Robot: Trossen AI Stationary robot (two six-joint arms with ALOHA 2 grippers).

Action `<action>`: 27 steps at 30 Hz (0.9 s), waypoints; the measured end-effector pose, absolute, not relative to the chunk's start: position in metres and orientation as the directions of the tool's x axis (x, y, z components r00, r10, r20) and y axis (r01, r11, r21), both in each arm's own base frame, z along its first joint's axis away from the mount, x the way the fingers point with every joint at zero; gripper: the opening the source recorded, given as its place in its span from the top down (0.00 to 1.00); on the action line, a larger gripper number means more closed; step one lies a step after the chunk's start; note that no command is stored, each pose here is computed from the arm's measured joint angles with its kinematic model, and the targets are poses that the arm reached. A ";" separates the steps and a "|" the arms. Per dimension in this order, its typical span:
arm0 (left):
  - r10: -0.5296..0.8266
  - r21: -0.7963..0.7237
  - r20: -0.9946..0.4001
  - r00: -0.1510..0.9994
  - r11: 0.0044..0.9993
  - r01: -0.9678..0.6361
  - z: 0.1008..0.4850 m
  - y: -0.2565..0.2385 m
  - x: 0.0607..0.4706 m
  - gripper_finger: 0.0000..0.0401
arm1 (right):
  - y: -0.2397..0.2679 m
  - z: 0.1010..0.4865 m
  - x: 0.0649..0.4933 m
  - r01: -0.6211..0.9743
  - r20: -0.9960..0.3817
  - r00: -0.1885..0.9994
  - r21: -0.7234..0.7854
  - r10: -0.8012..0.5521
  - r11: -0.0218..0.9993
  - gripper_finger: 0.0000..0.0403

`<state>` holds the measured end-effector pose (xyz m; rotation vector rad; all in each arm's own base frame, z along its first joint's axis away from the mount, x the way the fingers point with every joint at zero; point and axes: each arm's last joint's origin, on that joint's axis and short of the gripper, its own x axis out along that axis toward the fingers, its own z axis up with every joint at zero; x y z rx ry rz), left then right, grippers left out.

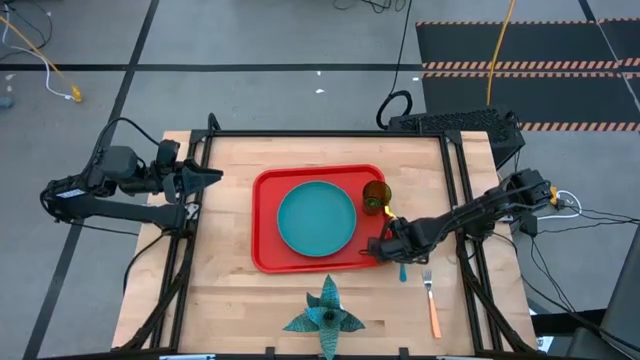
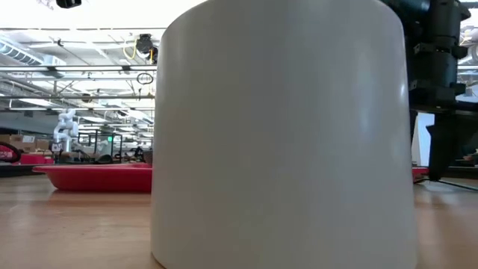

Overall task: Pick and place plate/cup/fork/spoon on tray
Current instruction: Move the orange tray to the center of the table

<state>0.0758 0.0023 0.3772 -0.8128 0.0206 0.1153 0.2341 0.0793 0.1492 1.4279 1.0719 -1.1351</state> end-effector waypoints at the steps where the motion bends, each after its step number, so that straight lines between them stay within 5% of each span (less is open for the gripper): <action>1: 0.094 -0.723 -0.063 0.994 0.682 -0.111 0.377 0.002 0.076 0.59 | 0.081 0.146 0.233 0.974 -0.980 0.189 0.179 0.067 -0.138 0.62; 27: 0.067 -0.722 -0.063 0.996 0.686 -0.092 0.377 0.002 0.076 0.59 | 0.098 0.139 0.231 0.951 -0.952 0.278 0.254 0.127 -0.177 0.62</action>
